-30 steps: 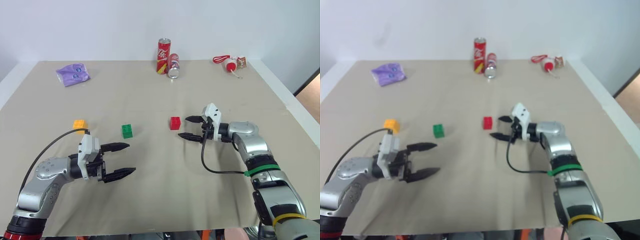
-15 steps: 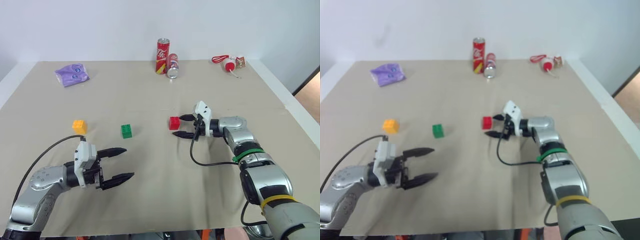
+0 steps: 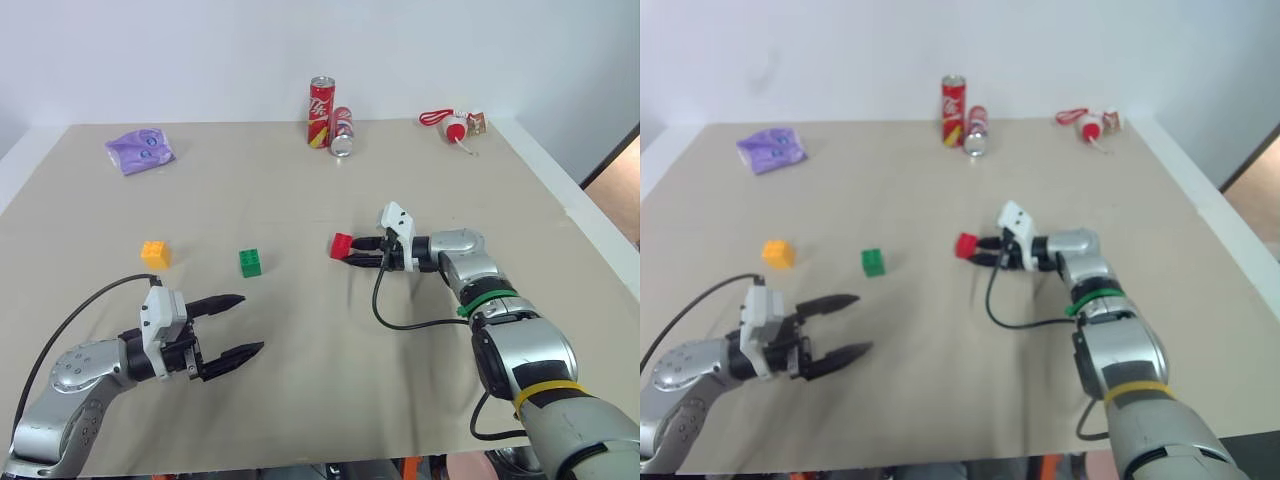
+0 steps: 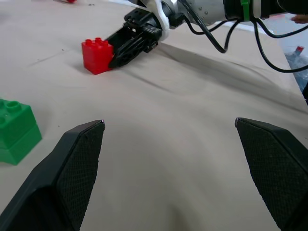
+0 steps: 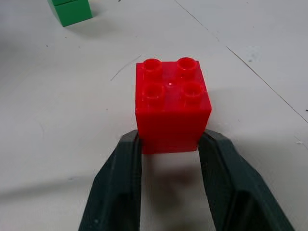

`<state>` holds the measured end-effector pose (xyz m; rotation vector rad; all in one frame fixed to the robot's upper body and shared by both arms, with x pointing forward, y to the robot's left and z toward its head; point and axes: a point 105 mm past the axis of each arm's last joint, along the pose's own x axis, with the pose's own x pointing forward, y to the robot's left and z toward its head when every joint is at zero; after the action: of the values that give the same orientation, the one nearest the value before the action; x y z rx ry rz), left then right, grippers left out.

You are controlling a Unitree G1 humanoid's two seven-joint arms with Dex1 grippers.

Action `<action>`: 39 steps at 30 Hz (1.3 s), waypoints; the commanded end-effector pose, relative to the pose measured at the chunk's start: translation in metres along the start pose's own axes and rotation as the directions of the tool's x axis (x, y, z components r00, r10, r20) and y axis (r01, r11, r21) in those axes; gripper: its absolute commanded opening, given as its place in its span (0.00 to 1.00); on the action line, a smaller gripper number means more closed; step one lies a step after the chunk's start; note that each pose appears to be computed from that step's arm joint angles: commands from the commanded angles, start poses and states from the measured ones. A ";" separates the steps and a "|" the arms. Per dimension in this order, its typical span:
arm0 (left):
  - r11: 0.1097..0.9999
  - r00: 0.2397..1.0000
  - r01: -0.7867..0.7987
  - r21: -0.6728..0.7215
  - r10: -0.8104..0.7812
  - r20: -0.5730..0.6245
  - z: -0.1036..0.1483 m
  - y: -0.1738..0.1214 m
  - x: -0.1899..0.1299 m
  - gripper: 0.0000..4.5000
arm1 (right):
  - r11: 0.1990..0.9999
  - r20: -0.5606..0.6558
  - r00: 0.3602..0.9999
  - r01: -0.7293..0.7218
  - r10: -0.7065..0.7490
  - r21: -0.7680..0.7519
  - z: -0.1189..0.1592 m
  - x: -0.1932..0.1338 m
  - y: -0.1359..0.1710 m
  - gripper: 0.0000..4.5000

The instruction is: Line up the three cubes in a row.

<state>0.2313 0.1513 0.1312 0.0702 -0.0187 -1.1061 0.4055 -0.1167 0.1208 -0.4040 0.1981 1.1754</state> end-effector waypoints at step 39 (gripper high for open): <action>0.991 0.995 0.100 0.085 -0.100 -0.003 0.002 0.017 -0.011 1.00 | 0.959 -0.017 0.967 -0.255 0.255 -0.126 -0.007 -0.037 0.055 0.25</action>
<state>0.2431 0.1713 0.1291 0.1341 -0.0353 -1.1973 0.3354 -0.1214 0.1044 -0.4674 0.2016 1.4765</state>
